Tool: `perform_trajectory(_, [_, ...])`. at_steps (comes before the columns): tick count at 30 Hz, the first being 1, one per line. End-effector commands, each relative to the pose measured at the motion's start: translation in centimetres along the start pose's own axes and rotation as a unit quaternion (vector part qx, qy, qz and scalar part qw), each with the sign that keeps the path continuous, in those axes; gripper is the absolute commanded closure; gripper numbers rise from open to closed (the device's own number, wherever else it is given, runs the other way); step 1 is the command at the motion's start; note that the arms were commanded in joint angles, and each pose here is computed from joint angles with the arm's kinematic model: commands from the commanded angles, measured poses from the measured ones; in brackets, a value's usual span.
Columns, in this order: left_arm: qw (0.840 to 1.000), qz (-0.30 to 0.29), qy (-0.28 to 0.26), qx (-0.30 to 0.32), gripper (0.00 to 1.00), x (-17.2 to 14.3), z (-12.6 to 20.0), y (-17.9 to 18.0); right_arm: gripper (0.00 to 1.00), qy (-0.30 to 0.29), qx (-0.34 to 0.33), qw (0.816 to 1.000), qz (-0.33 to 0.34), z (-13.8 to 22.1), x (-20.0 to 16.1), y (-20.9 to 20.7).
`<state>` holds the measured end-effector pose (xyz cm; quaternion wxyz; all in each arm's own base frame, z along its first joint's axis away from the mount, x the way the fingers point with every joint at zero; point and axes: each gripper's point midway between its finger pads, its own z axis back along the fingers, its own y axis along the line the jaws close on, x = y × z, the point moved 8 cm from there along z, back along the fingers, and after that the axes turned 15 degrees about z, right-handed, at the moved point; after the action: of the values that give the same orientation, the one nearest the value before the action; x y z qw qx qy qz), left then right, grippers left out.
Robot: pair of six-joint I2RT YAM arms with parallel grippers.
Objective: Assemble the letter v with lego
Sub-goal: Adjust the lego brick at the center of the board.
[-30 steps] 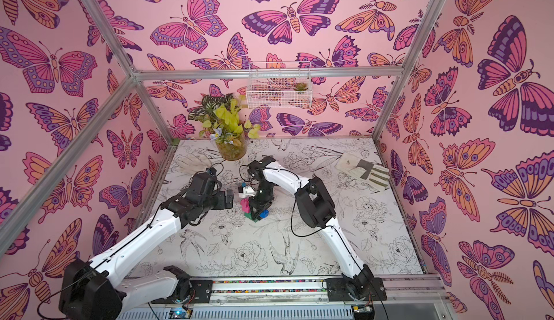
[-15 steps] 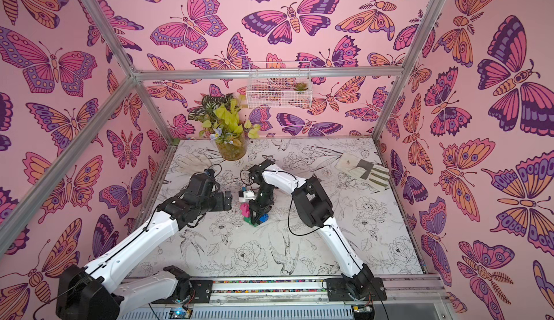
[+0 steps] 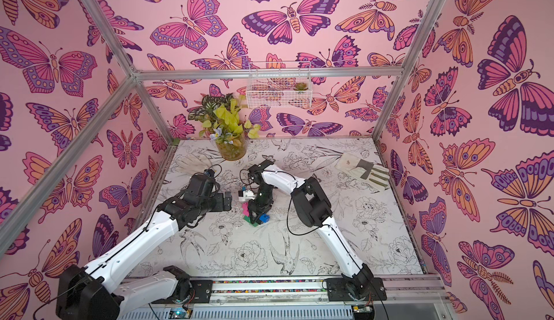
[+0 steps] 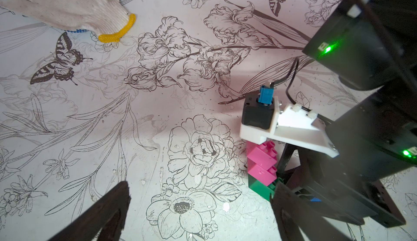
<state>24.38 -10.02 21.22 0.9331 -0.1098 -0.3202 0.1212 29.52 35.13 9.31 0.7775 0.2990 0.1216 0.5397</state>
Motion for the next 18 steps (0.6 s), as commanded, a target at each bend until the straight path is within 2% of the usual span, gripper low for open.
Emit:
perform_trajectory(1, [1.0,0.003,0.011,0.012,0.0,-0.5,-0.3,0.6,0.5,-0.005,-0.03,1.0,-0.002,0.6,0.3,-1.1])
perform_trajectory(9, [1.0,-0.001,0.017,0.015,0.0,-0.5,-0.8,0.5,0.41,-0.035,-0.077,0.996,-0.014,3.0,0.6,-3.0])
perform_trajectory(11, [1.0,0.0,0.016,0.018,0.0,-0.5,-0.8,0.5,0.29,-0.036,-0.107,0.993,-0.023,3.8,0.5,-3.9])
perform_trajectory(12, [1.0,-0.001,0.012,0.019,0.0,-0.4,-0.7,0.5,0.18,-0.041,-0.118,0.992,-0.025,4.4,0.5,-4.2])
perform_trajectory(13, [1.0,-0.001,0.007,0.02,0.0,-0.2,-0.6,0.5,0.01,-0.047,-0.131,0.99,-0.03,5.0,0.3,-4.5])
perform_trajectory(16, [0.999,-0.007,-0.023,0.027,0.0,0.7,0.3,0.6,0.01,-0.084,-0.182,0.979,-0.037,7.8,-0.1,-4.9])
perform_trajectory(18, [0.997,-0.013,-0.054,0.048,0.0,1.4,1.1,0.9,0.01,-0.111,-0.236,0.964,-0.052,10.4,-0.8,-4.9])
